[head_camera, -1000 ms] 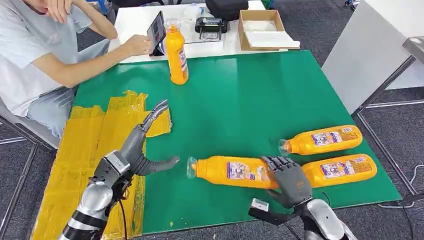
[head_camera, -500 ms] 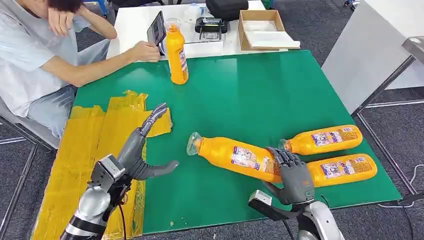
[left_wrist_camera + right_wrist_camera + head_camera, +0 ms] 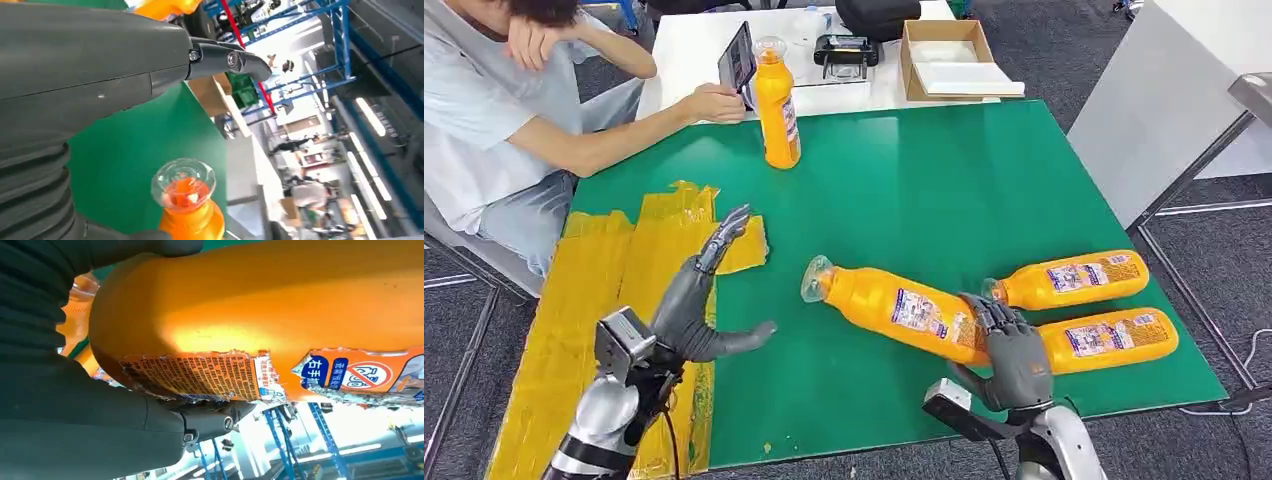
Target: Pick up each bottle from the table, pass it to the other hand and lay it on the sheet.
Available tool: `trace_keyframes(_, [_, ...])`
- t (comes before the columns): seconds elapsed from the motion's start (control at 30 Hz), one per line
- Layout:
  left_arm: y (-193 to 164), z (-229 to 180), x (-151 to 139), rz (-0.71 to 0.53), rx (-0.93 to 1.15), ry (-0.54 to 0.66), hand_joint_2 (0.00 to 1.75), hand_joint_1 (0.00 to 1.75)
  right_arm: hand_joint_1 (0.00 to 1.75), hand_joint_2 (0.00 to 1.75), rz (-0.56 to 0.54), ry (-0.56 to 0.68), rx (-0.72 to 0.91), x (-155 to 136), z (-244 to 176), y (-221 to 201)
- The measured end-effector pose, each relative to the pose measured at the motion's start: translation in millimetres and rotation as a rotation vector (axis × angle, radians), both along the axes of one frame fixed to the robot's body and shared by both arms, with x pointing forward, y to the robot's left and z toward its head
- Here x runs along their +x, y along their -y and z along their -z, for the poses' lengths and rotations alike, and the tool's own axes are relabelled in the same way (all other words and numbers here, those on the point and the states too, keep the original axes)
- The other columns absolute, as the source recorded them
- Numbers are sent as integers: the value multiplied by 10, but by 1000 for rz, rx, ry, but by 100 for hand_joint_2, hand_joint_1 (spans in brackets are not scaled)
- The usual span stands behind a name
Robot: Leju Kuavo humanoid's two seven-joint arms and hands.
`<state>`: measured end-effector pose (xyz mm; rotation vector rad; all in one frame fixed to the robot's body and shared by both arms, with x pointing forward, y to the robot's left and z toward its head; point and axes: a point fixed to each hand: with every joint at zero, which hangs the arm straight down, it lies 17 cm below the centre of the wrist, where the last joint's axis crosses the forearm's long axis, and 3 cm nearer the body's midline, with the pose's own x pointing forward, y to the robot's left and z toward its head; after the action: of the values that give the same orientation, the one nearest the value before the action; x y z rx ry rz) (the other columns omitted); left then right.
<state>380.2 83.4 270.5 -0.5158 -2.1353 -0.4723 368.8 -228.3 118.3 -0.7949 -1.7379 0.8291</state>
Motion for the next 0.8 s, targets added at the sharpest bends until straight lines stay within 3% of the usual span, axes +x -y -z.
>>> trace_keyframes(0.17, [-48,-12,-21,49,-68,-58,175,0,175,175,-20,47,96,-14,-162,-40])
trace_keyframes(0.3, [-39,-8,-30,217,-249,-254,175,0,175,175,-156,87,371,-4,-438,-284])
trace_keyframes(0.8, [-86,32,57,235,-357,-352,175,0,175,175,-192,119,453,69,-640,-473])
